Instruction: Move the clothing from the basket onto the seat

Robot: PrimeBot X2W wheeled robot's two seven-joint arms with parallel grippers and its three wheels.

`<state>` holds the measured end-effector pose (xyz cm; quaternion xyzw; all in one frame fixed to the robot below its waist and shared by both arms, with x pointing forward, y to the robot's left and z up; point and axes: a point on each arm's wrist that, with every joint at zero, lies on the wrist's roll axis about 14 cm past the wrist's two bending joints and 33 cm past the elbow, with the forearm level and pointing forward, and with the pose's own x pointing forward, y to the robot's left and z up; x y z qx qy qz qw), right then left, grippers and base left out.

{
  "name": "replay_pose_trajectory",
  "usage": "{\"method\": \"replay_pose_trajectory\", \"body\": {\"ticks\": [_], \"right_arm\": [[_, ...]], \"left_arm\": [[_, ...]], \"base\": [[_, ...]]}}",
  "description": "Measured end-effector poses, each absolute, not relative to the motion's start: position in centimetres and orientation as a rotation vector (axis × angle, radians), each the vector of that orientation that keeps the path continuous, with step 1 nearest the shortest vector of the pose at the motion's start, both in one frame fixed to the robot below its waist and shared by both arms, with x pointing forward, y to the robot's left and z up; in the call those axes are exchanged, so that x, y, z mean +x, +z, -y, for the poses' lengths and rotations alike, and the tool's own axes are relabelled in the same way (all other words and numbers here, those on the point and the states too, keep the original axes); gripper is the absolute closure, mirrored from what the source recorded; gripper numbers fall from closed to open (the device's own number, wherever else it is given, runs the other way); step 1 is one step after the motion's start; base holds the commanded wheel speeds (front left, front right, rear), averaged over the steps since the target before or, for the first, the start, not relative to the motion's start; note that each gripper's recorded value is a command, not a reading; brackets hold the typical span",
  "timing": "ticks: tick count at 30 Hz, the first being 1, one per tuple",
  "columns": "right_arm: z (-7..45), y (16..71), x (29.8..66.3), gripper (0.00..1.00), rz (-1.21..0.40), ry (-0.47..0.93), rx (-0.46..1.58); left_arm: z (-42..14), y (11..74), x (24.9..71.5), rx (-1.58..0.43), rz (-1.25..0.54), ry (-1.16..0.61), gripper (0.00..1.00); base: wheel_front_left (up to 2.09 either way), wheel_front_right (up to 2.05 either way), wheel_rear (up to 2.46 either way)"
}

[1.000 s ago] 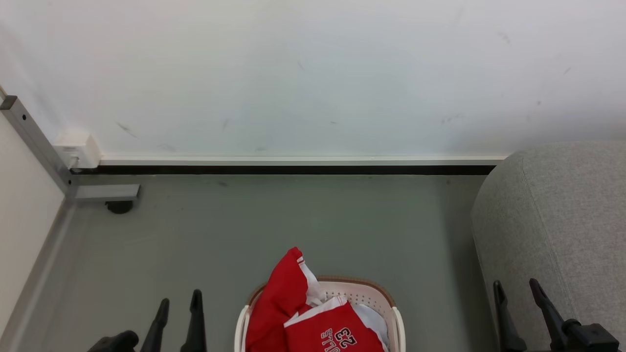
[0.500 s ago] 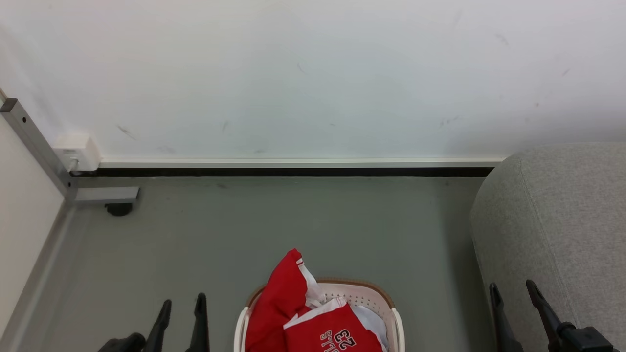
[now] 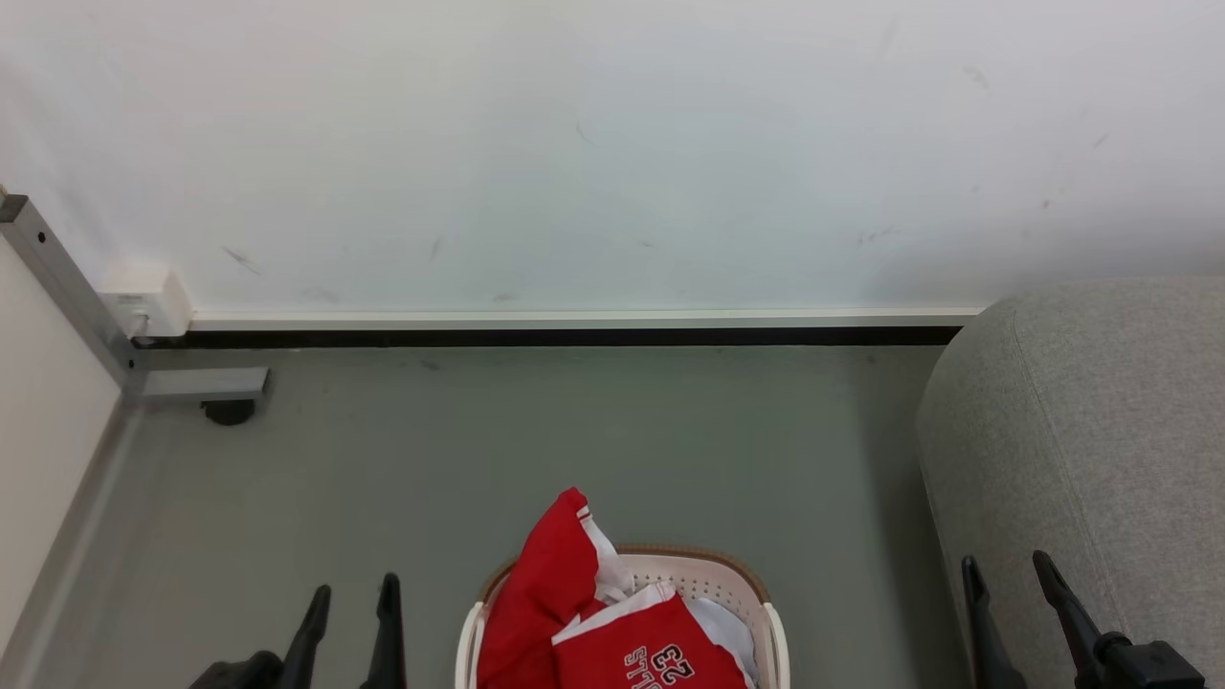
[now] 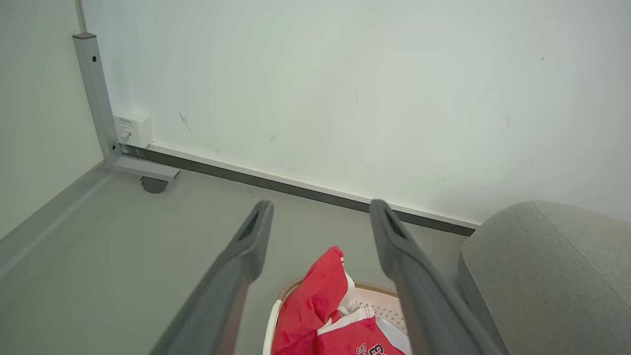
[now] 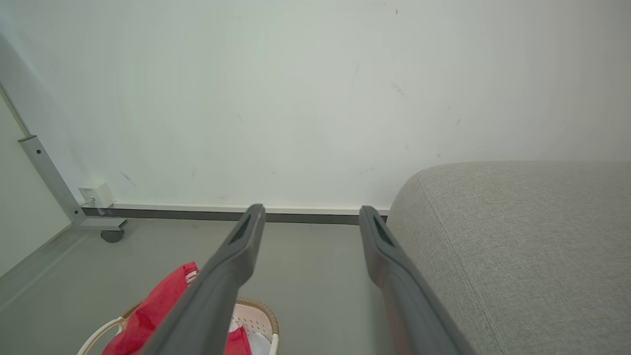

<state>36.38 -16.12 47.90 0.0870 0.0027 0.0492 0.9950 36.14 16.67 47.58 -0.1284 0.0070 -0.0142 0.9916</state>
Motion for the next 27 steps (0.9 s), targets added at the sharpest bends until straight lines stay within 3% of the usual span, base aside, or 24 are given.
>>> {"method": "replay_pose_trajectory", "body": {"ticks": [18, 27], "right_arm": [[16.3, 47.5, 36.2, 0.00, -0.016, 0.089, 0.192], [17.2, 47.8, 38.0, 0.00, -0.002, 0.063, 0.193]], "left_arm": [[-16.1, 47.3, 36.6, -0.237, -0.024, -0.050, 0.00], [-13.9, 46.1, 39.5, -0.222, -0.057, -0.125, 0.00]], "base": [[0.00, 0.00, 0.00], [0.00, 0.00, 0.00]]}}
